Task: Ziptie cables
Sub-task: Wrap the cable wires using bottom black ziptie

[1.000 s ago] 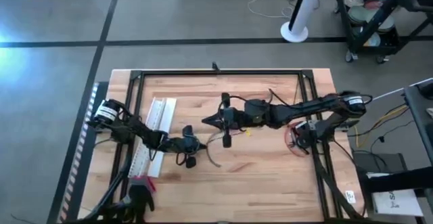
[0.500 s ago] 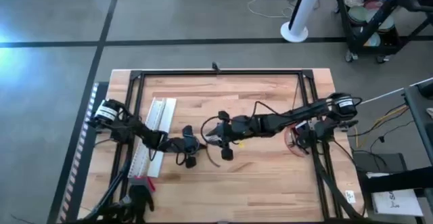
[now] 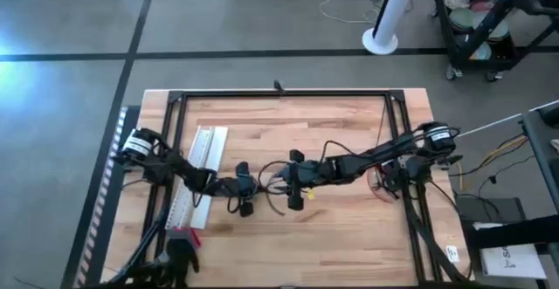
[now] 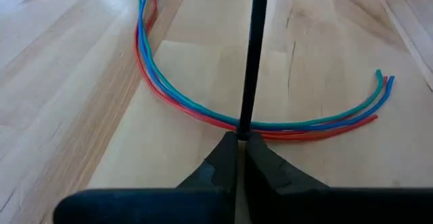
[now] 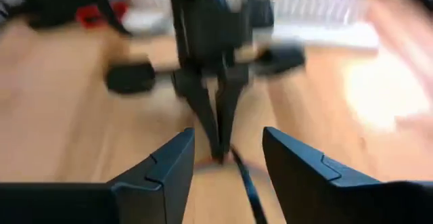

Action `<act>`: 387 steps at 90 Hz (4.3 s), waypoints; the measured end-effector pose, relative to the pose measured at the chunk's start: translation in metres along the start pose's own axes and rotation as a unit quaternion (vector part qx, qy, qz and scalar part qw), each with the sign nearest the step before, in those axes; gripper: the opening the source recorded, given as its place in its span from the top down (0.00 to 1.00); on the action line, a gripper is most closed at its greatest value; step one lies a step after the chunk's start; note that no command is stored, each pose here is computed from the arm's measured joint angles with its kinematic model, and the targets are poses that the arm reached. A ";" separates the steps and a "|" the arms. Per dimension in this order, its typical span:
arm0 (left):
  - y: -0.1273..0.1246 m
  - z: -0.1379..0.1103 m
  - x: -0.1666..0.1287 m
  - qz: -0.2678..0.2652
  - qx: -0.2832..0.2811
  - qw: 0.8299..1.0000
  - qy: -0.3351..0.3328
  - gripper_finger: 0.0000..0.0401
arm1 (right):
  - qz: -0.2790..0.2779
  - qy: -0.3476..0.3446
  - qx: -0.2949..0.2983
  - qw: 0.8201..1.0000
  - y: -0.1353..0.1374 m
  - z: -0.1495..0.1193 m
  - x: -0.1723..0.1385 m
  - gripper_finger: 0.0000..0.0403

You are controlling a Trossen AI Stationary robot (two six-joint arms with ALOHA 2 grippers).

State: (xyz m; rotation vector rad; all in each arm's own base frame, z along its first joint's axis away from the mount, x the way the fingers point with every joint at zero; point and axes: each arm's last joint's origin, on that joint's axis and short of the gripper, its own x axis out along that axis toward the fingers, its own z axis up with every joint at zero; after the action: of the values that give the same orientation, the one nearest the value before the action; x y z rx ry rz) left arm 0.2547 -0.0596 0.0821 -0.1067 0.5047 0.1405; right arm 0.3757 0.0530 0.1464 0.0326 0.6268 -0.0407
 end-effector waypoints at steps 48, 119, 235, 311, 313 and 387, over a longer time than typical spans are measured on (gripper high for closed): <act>0.000 0.000 0.000 0.001 0.000 1.000 0.000 1.00 | -0.016 0.009 -0.024 1.000 0.004 -0.033 0.065 0.62; 0.000 -0.001 0.000 0.003 0.002 1.000 0.005 1.00 | -0.025 0.003 -0.024 0.999 -0.004 -0.019 0.059 0.99; 0.000 0.018 -0.016 0.017 0.024 1.000 -0.012 0.71 | -0.030 0.057 0.014 0.998 -0.006 -0.021 0.049 1.00; -0.018 0.024 -0.009 0.053 0.062 0.994 -0.075 0.71 | -0.025 0.032 0.034 0.999 -0.003 -0.004 0.045 1.00; -0.019 0.024 -0.008 0.054 0.067 0.994 -0.072 0.72 | -0.025 0.031 0.035 0.999 -0.003 -0.003 0.045 1.00; -0.023 0.025 0.005 0.091 0.094 0.990 -0.054 0.88 | -0.039 0.081 0.134 0.987 -0.001 0.012 0.043 1.00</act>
State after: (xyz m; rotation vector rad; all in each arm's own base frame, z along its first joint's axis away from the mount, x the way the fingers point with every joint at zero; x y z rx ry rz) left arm 0.2744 -0.0788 0.1034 0.1314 0.4173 0.2752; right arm 0.4175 0.0499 0.1304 0.2745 0.7821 -0.1995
